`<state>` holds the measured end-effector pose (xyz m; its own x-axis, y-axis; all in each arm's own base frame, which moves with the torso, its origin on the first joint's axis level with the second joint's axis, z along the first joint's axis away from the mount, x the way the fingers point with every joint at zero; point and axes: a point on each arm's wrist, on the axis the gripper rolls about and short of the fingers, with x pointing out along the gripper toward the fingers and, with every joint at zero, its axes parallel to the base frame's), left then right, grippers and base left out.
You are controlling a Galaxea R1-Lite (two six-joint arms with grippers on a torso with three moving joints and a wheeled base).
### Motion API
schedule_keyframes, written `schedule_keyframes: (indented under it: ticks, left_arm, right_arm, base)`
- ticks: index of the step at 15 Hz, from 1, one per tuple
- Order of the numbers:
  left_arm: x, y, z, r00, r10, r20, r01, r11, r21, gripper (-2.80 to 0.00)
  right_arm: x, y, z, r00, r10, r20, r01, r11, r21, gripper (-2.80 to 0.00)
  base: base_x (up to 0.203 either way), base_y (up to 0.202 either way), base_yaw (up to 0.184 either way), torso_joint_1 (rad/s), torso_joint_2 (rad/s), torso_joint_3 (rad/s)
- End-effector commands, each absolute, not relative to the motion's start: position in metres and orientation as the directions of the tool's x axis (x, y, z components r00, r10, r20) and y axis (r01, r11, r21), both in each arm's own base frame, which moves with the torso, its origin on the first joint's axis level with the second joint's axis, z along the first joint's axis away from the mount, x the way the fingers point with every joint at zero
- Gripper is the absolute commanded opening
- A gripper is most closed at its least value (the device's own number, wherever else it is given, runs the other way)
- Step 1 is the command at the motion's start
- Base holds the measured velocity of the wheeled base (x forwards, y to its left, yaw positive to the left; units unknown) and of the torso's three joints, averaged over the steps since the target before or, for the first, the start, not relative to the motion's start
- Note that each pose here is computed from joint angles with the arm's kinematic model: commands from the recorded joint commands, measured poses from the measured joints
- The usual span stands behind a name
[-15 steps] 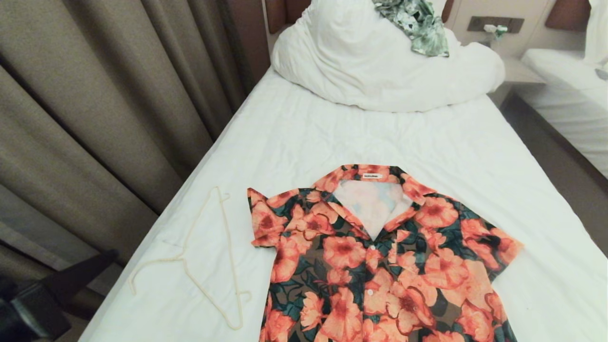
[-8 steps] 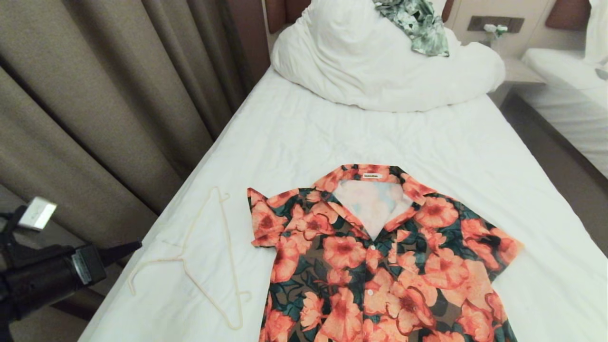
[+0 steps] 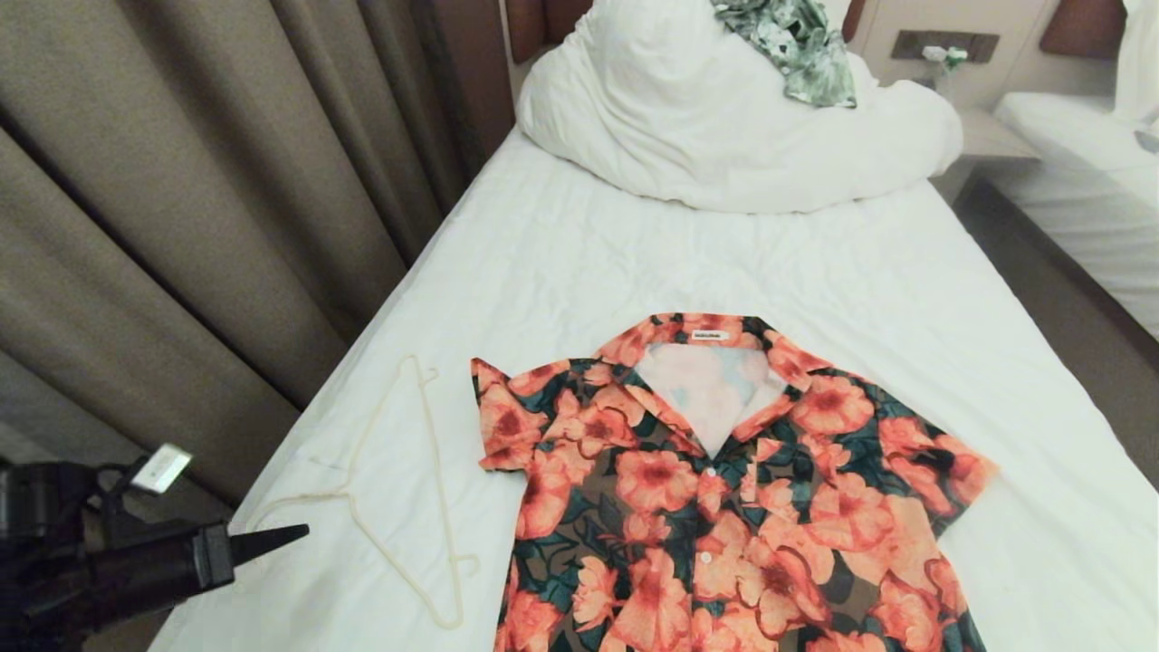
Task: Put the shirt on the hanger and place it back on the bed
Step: Lift the shirt and hanger
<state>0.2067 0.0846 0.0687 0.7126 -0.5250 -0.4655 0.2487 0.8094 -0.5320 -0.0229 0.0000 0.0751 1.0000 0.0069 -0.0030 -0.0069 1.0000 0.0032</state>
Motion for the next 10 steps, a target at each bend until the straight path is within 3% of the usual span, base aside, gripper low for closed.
schedule_keyframes:
  ticks: [1, 4, 5, 6, 10]
  left_arm:
    - [0.215, 0.081, 0.048, 0.655, -0.579, -0.485, 0.247, 0.771, -0.587, -2.80]
    - [0.222, 0.078, 0.047, 0.645, -0.593, -0.482, 0.269, 0.767, -0.583, -2.80]
    - [0.224, 0.077, 0.046, 0.638, -0.600, -0.483, 0.273, 0.763, -0.586, -0.74]
    - [0.225, 0.076, 0.047, 0.636, -0.602, -0.482, 0.276, 0.761, -0.587, 0.00]
    - [0.232, 0.068, 0.048, 0.621, -0.614, -0.487, 0.293, 0.758, -0.582, 0.00]
  right_arm:
    - [-0.023, 0.000, 0.075, 1.000, 0.008, -0.005, -0.008, 1.000, 0.003, -2.80]
    - [-0.023, 0.000, 0.075, 1.000, 0.008, -0.005, -0.008, 1.000, 0.003, -2.80]
    - [-0.023, 0.000, 0.075, 1.000, 0.008, -0.004, -0.008, 1.000, 0.003, -2.80]
    - [-0.023, 0.000, 0.075, 1.000, 0.008, -0.004, -0.008, 1.000, 0.003, -2.80]
    - [-0.023, 0.000, 0.075, 1.000, 0.008, -0.004, -0.008, 1.000, 0.003, -2.80]
  base:
    - [0.000, 0.000, 0.000, 0.000, 0.00, 0.000]
    - [0.000, 0.000, 0.000, 0.000, 0.00, 0.000]
    - [0.000, 0.000, 0.000, 0.000, 0.00, 0.000]
    - [0.000, 0.000, 0.000, 0.000, 0.00, 0.000]
    - [0.000, 0.000, 0.000, 0.000, 0.00, 0.000]
